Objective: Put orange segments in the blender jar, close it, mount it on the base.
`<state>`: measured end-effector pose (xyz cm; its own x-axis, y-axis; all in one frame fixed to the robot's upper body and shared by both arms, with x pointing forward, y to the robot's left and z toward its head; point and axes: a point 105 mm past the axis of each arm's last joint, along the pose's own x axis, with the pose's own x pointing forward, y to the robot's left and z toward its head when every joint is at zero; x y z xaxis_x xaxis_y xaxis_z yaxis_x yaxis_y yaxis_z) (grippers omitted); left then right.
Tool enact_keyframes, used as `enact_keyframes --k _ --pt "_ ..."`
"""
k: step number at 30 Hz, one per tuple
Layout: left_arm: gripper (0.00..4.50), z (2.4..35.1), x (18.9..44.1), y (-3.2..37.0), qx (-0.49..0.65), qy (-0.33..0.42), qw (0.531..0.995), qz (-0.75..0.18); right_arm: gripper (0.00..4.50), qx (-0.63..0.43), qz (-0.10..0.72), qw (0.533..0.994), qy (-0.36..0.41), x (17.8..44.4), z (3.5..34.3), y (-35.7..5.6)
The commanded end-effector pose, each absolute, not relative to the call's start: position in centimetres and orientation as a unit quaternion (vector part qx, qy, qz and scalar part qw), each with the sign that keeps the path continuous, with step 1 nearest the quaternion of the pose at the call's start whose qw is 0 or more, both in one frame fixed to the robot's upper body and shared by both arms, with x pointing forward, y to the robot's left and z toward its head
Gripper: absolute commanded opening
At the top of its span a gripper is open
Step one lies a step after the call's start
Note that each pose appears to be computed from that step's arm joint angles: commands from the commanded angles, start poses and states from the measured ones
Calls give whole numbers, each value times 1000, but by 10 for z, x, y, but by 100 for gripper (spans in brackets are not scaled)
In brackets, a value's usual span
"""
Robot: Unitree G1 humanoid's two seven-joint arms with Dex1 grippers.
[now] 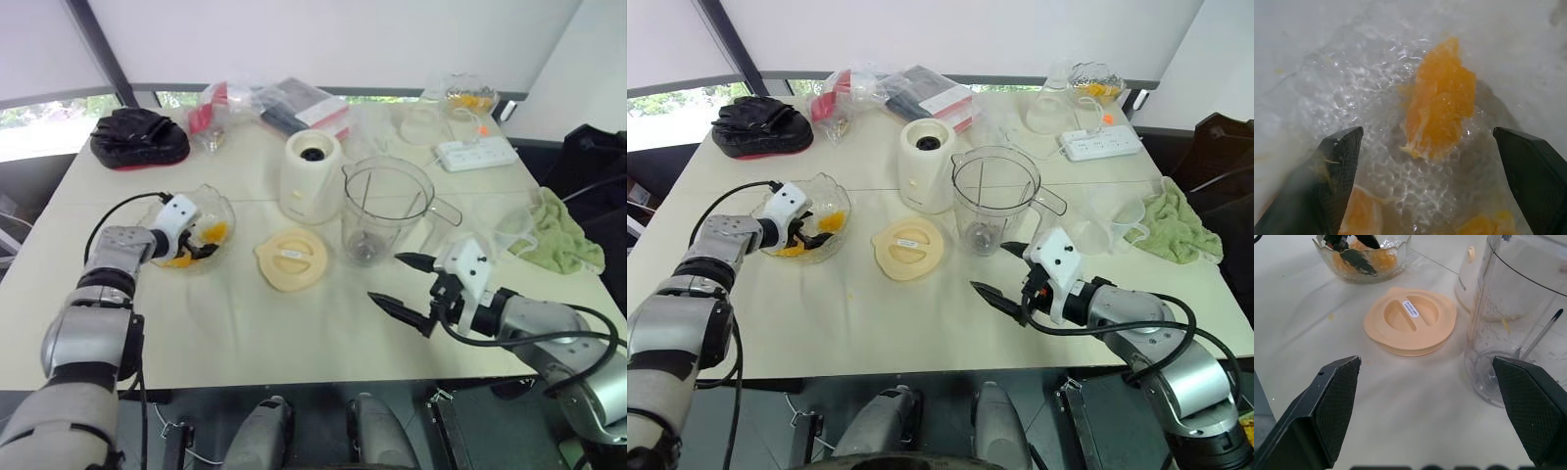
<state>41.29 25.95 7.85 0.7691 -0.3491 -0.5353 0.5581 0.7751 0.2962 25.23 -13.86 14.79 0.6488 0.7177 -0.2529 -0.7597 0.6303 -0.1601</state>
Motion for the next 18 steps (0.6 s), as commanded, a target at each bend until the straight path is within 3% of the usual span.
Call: enact_keyframes --k 1,18 --pt "444 94 421 261 210 204 929 -228 450 -144 407 900 54 251 164 -139" --pt "444 87 427 256 203 198 939 -192 450 -157 402 901 47 256 169 -141"
